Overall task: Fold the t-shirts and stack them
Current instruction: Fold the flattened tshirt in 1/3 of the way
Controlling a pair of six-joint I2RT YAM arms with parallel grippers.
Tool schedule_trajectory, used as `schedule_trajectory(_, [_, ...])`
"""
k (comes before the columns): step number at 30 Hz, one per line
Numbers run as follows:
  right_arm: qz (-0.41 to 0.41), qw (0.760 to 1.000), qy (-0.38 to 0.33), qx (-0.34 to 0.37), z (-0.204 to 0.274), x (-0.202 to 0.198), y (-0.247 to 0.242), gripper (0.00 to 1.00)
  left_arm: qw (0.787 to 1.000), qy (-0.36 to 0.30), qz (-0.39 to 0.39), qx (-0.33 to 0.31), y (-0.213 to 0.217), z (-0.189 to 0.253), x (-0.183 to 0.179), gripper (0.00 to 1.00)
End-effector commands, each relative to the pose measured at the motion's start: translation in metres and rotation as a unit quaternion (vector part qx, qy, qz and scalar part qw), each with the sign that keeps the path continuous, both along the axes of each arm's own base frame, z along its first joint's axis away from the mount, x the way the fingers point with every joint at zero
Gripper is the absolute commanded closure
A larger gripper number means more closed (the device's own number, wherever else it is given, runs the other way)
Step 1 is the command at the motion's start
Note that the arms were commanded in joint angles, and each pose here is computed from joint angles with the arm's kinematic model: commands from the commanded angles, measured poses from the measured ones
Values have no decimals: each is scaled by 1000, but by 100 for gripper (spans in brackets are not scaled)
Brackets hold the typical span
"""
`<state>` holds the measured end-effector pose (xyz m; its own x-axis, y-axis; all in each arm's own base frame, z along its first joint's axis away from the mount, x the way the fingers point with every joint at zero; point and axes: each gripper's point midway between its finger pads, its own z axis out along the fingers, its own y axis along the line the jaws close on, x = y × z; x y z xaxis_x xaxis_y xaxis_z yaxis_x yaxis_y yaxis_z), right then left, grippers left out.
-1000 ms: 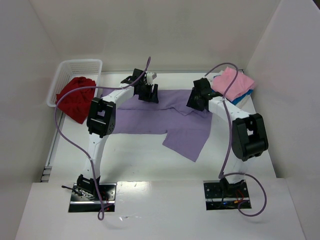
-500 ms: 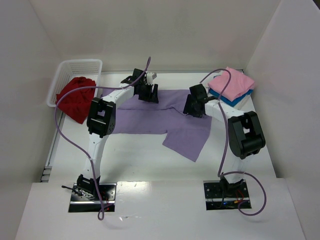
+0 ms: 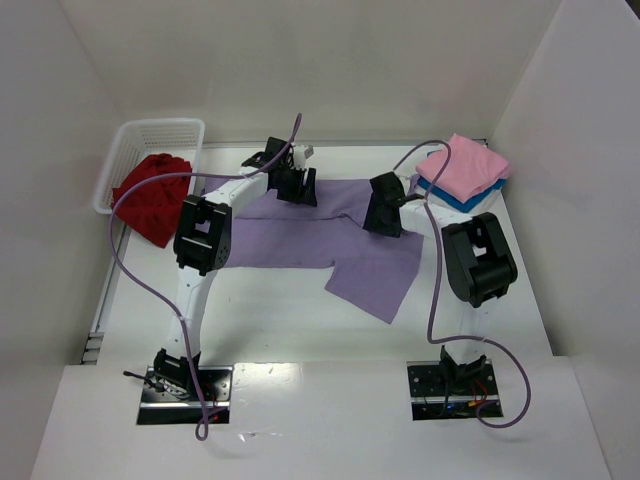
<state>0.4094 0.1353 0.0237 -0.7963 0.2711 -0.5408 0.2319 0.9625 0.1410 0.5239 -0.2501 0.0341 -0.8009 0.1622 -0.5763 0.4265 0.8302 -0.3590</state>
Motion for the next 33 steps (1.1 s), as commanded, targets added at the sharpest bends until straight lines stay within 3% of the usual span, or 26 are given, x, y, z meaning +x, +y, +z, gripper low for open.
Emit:
schedule_trajectory(1, [-15,997,-74,11,31,38,11,41,996,82,-7,39,12,-65,-30,27])
schedule_trajectory(7, [-15,997,-77,12,26,45,13,43,996,82,-7,39,12,-65,-30,27])
schedule_trajectory(11, [-16,997,-72,17,19,48,16,51,996,82,-7,39,12,-65,-30,27])
schedule_trajectory(18, [-14,998,-59,24,9,46,20,84,995,86,-7,40,13,-66,-32,27])
schedule_trajectory(21, [-9,996,-75,45,30,48,26,90,995,86,-7,40,13,-66,-32,27])
schedule_trajectory(29, [5,985,-91,145,79,21,59,93,995,86,-7,40,13,-66,-32,26])
schedule_trajectory(33, [17,983,-73,168,76,3,76,93,996,84,-10,42,13,-66,-32,26])
